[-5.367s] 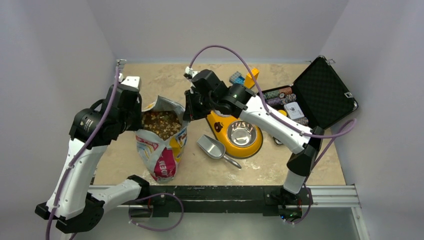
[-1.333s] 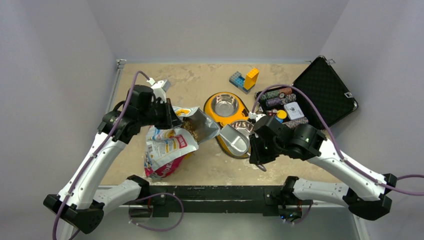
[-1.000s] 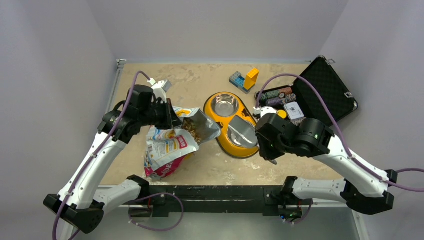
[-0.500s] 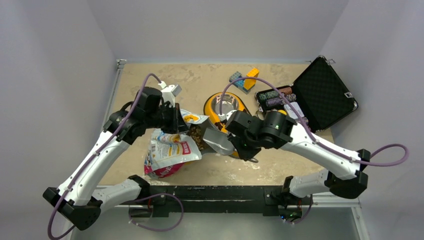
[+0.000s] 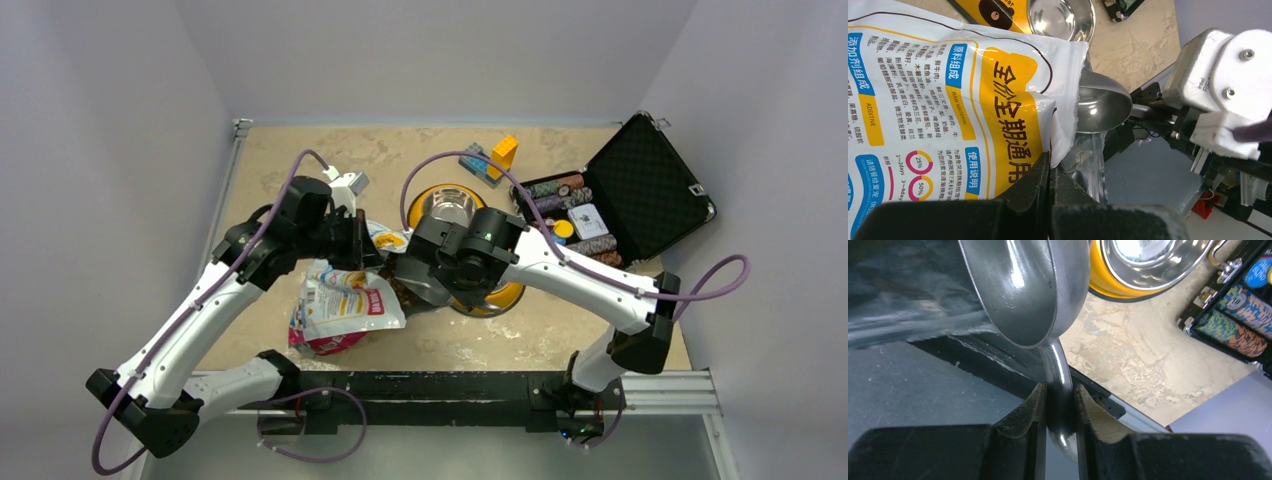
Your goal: Serve the pet food
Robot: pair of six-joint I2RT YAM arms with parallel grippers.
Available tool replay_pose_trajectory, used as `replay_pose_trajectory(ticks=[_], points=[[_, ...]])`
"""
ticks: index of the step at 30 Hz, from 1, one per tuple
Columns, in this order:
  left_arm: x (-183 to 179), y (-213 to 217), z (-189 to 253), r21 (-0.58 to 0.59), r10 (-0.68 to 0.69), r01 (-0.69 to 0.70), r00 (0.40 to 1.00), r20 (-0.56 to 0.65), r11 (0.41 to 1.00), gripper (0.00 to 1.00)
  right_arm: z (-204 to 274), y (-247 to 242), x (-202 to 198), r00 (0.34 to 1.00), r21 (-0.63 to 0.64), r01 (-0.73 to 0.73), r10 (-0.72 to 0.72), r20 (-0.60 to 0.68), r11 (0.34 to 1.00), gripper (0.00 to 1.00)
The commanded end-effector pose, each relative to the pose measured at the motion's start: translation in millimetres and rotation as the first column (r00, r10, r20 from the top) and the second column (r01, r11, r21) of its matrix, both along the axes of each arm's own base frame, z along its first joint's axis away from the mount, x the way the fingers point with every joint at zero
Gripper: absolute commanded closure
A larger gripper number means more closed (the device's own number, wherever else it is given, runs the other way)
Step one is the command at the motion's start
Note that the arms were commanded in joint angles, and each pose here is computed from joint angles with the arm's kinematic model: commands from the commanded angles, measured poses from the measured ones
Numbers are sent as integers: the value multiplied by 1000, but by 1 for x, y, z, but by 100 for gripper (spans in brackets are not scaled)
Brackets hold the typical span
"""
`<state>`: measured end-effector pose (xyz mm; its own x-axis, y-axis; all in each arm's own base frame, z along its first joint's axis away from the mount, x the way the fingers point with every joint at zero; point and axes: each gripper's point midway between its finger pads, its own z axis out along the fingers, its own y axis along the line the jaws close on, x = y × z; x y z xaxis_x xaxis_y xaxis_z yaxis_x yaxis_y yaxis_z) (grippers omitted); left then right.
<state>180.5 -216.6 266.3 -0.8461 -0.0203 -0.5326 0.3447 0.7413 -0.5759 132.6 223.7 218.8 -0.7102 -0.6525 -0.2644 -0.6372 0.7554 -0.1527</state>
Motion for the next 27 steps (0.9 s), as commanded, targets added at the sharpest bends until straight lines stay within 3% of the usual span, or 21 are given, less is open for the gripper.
replay_pose_trajectory(ticks=[1,7,12,19,27], points=[[-6,-35,57,-260,-66,88,994,91,962,100,18,21,20,996,15,-31,29,84,999,100],[-5,-37,56,-313,-25,43,998,60,949,100,25,113,28,988,97,-137,129,87,986,100],[-3,-24,55,-287,42,-20,997,72,958,100,24,153,20,992,290,-127,113,63,949,100],[-8,-12,44,-213,32,-11,995,94,977,100,1,91,-4,1000,346,-21,18,13,938,100],[-20,-20,47,-210,-116,153,977,178,966,100,-9,17,-31,998,183,40,-31,-50,982,100]])
